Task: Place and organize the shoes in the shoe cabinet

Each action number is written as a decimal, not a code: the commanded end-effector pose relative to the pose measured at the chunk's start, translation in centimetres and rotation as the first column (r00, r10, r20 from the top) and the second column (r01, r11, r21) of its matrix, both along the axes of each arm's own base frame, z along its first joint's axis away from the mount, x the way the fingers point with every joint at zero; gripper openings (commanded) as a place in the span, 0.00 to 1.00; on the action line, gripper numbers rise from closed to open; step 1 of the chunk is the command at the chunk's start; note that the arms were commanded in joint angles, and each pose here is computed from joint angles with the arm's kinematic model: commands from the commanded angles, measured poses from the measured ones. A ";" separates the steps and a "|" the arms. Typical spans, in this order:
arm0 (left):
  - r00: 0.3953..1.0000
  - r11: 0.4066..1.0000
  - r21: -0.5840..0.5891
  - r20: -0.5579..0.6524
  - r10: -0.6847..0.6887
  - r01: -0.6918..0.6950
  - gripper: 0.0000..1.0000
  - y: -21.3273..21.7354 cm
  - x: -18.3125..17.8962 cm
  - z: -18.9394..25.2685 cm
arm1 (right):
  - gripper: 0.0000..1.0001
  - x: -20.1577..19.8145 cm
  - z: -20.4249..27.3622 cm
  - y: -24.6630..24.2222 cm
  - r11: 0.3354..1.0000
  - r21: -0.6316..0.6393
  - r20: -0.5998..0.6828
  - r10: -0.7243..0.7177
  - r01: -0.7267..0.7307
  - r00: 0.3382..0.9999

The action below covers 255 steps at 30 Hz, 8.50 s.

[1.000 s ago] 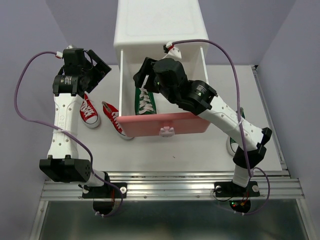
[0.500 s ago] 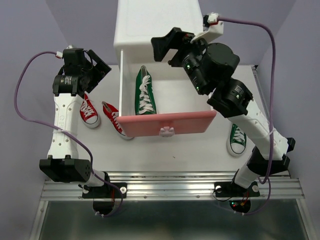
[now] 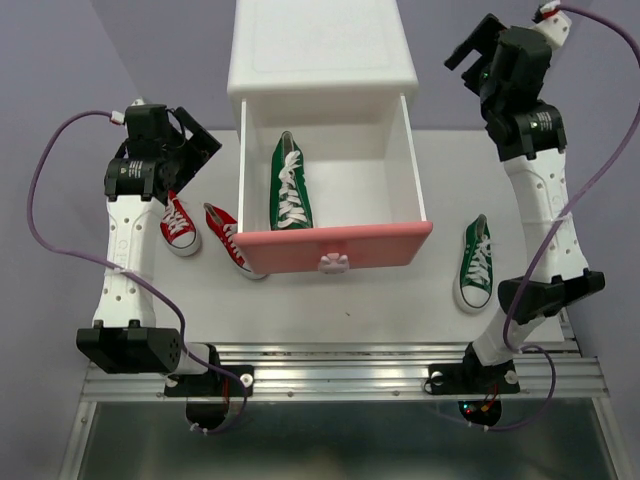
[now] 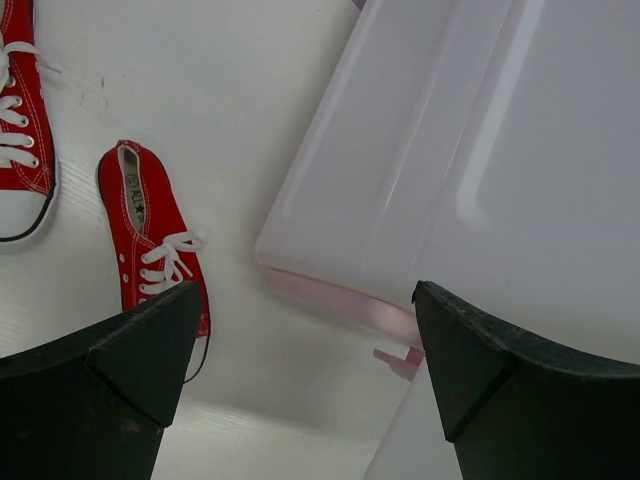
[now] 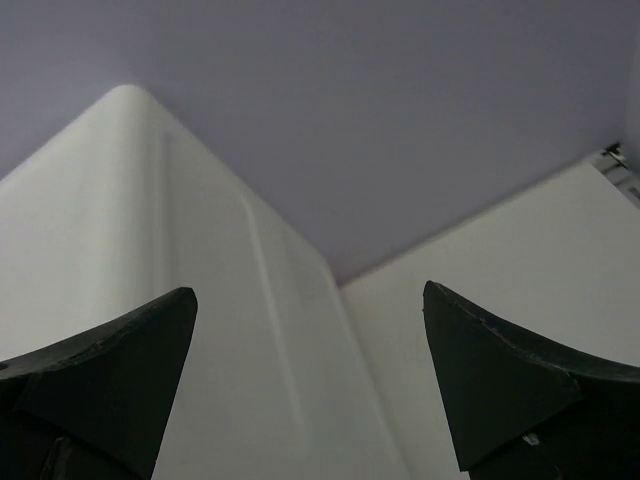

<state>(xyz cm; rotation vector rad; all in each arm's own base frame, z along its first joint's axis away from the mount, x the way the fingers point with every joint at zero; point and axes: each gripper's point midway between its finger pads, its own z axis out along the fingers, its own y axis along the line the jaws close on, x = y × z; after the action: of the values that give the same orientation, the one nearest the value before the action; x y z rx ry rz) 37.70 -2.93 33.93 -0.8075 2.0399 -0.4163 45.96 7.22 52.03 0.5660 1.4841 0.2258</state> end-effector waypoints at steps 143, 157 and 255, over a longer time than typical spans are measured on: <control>0.985 0.999 -0.032 0.174 0.008 -0.002 0.99 -0.2 -0.3 6.5 | 0.01 -19.9 -0.6 24.4 -0.004 0.280 -0.005 1.000 -0.960 -0.006; 0.987 0.999 -0.033 0.162 0.015 -0.010 0.99 -0.1 -0.2 5.8 | 0.01 -20.6 -4.4 24.7 -0.054 0.322 -0.104 0.990 -0.945 -0.091; 0.994 0.994 0.009 0.039 0.104 -0.104 0.99 1.6 0.2 0.8 | 0.11 -16.6 -11.7 23.9 0.588 0.200 -0.496 0.751 -0.784 0.437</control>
<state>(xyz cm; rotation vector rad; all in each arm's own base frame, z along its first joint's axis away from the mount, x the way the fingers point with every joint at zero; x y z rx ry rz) 38.45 -1.89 33.72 -0.8899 1.9997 -0.3718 28.70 30.48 38.15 -0.2432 2.3336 0.7541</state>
